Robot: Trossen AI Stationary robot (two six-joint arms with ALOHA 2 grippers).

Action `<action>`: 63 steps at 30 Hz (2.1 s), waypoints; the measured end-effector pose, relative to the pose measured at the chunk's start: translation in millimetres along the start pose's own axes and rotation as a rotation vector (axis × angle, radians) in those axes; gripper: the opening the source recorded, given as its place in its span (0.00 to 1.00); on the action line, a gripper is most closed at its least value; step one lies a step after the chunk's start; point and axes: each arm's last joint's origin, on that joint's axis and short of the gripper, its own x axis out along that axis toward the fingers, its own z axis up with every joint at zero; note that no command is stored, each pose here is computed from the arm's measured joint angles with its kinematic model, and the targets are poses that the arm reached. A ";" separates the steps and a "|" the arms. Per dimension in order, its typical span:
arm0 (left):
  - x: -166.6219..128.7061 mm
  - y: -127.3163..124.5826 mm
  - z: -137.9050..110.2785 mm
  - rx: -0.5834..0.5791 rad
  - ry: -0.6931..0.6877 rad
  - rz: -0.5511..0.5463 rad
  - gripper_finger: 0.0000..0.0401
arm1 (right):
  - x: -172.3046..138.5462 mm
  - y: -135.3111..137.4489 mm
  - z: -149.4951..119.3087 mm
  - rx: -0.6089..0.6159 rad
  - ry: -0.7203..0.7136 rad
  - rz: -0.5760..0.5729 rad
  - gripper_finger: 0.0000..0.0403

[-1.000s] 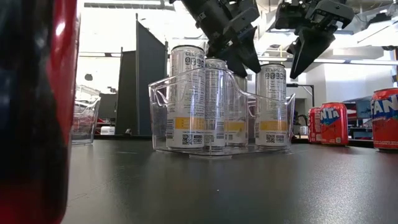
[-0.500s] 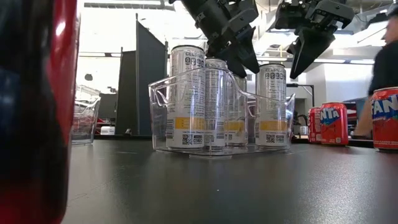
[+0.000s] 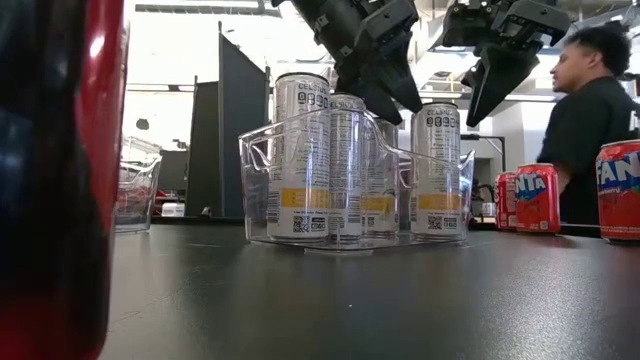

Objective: Sort soda cans
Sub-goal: Put the orange soda can into the left transparent bin

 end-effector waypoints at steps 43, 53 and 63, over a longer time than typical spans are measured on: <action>-184.2 -33.6 -19.2 -0.078 -0.060 0.499 0.75 | 0.0 -0.4 -0.6 -0.058 0.006 -0.002 0.40; -173.4 -65.1 -61.0 -0.156 0.006 0.535 0.75 | 0.0 -0.3 0.1 -0.059 -0.001 -0.002 0.40; -170.7 -69.6 -67.1 -0.133 0.021 0.535 0.75 | 0.0 -0.3 0.3 -0.026 -0.003 -0.002 0.40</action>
